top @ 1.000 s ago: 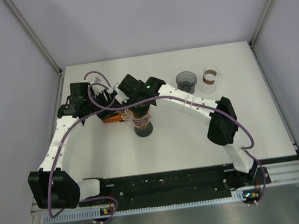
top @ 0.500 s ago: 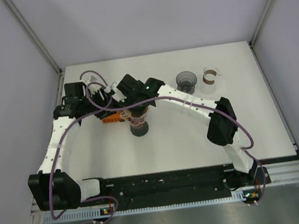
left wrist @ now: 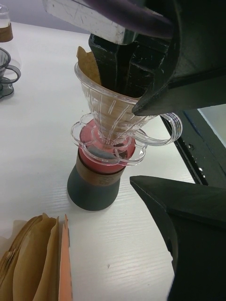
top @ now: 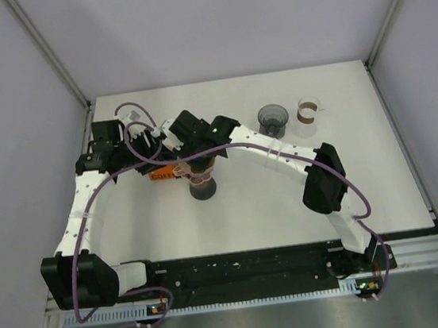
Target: Place the coffee filter in the dripper
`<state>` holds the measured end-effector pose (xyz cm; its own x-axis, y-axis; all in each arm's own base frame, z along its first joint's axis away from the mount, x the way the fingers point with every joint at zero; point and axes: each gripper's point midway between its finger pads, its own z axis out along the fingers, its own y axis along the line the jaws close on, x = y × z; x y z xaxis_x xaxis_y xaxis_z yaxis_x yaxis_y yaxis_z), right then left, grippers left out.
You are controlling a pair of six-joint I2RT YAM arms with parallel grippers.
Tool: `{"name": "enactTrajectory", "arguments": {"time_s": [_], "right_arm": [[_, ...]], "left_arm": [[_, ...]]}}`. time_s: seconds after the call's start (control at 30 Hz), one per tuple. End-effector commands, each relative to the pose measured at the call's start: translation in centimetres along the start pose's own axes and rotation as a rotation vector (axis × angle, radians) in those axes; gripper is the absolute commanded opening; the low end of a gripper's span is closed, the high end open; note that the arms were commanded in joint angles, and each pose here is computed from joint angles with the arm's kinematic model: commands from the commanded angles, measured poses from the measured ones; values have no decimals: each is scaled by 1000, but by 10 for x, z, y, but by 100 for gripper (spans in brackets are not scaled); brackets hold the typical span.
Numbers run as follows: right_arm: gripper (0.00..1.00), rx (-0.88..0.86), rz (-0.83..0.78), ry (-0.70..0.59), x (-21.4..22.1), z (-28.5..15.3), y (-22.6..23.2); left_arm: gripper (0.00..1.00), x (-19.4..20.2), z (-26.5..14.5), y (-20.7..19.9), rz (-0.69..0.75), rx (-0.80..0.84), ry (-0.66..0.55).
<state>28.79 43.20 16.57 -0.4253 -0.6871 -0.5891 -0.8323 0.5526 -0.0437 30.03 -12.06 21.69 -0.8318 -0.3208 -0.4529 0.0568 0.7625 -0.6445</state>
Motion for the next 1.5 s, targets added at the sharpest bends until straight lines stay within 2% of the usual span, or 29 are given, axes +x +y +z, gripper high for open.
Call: {"name": "enactTrajectory", "arguments": {"time_s": [0.0,0.23,0.53,1.13,1.47], "right_arm": [[0,-65,-84,52,15,1,30],[0,-46,-91,-1,0,-15,26],[0,-45,-84,-67,-17,-41,26],[0,9,-99,-96,-24,-57,18],[0,-20,-100,-32,-8,-29,20]], "left_arm": [[60,-40,-16,-36,148,105,-133],[60,-50,-19,-16,126,20,-168],[60,-47,-14,-15,122,34,-144],[61,-61,-28,-10,168,-15,-212],[61,-52,-58,-50,266,122,-240]]}}
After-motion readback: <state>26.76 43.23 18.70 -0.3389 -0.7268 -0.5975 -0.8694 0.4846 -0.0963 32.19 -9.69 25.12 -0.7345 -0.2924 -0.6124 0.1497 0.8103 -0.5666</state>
